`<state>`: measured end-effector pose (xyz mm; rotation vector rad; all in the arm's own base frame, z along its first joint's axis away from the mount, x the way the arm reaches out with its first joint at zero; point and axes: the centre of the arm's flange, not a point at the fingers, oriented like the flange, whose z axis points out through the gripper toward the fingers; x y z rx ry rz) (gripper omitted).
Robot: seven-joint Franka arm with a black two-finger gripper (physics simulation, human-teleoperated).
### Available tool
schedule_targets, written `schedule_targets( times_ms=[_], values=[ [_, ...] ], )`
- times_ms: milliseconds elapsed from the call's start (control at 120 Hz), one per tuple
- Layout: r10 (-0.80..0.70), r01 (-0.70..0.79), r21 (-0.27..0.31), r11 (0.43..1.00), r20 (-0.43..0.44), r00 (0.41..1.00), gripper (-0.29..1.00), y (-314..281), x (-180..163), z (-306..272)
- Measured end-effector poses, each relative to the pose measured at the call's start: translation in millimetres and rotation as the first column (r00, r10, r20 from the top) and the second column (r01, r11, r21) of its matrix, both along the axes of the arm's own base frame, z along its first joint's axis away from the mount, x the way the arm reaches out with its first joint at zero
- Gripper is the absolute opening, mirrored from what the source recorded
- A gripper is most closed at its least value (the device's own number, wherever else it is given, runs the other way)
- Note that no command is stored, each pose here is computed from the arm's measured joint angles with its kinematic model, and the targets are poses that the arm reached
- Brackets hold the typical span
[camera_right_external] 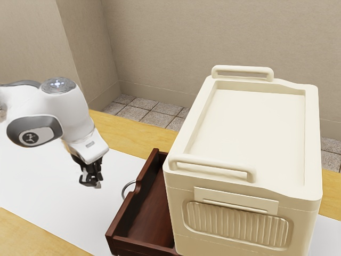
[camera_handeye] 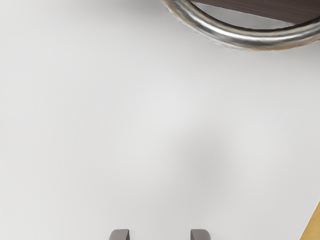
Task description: Push the drawer handle with one arm to close the drawer
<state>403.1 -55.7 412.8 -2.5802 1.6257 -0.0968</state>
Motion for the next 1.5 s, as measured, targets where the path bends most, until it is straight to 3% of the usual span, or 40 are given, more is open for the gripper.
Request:
schedule_targets(
  times_ms=[225, 517, 875, 1500],
  values=[
    [0.019, -0.02, 0.029, 0.999, 0.021, 1.0, 0.08, -12, 13, -11],
    [0.027, -0.026, -0.026, 0.999, 0.051, 0.998, 0.08, -28, 15, -12],
    [0.028, -0.028, -0.008, 1.0, 0.032, 0.999, 0.07, -69, 8, -20],
    [-0.041, 0.052, -0.068, 0.996, 0.16, 0.986, 0.07, -142, 7, -11]
  ],
)
